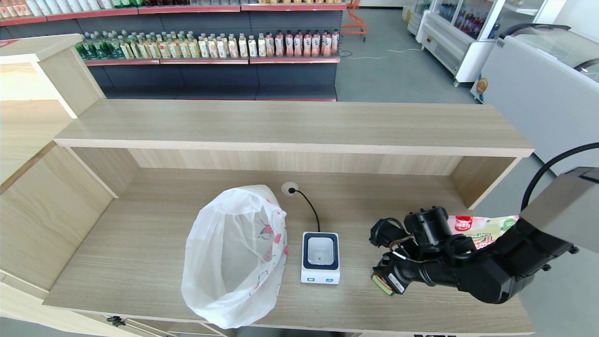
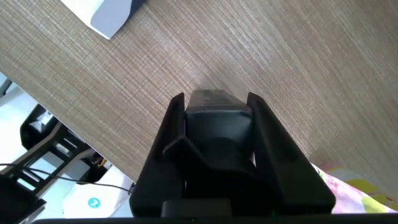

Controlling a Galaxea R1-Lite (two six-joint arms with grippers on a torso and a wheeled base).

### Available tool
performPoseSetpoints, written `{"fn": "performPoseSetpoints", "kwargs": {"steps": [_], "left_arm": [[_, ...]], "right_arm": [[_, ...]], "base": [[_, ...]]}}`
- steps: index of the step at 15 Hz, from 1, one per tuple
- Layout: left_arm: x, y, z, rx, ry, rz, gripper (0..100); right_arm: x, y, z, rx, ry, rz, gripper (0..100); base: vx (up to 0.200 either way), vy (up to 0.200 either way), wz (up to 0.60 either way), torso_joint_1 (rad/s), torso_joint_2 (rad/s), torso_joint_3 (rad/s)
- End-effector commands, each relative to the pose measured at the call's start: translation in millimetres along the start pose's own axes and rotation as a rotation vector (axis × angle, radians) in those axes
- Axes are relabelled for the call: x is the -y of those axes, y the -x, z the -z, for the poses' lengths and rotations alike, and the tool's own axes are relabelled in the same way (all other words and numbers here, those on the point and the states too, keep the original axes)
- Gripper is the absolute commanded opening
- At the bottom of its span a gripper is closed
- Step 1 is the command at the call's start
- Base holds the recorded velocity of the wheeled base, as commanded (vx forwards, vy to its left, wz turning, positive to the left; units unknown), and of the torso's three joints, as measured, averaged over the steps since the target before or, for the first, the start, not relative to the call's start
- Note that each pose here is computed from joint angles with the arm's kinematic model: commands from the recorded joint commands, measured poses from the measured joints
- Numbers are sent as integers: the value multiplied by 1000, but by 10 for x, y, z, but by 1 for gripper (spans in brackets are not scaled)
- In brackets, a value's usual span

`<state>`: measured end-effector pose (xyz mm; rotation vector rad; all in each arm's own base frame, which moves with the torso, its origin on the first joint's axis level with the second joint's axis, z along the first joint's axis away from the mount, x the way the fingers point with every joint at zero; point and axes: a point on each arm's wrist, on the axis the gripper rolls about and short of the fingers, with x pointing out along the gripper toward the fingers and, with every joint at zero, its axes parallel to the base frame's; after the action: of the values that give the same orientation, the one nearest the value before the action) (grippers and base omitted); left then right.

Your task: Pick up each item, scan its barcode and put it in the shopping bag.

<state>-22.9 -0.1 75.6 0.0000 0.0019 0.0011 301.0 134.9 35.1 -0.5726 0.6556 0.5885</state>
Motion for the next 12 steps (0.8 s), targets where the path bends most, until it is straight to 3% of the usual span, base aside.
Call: {"fn": "performPoseSetpoints", "kwargs": {"steps": [1, 8, 11, 12], "left_arm": [[0, 0, 0, 0, 0, 0, 100], [0, 0, 0, 0, 0, 0, 100], [0, 0, 0, 0, 0, 0, 100], [0, 0, 0, 0, 0, 0, 100]], "right_arm": [[-21, -33, 54, -18, -3, -8, 0], [0, 122, 36, 48, -5, 31, 0], [282, 517, -106, 152, -61, 133, 0], [431, 824, -155, 224, -103, 197, 0]], "base": [[0, 0, 0, 0, 0, 0], [0, 0, 0, 0, 0, 0], [0, 0, 0, 0, 0, 0], [0, 0, 0, 0, 0, 0]]}}
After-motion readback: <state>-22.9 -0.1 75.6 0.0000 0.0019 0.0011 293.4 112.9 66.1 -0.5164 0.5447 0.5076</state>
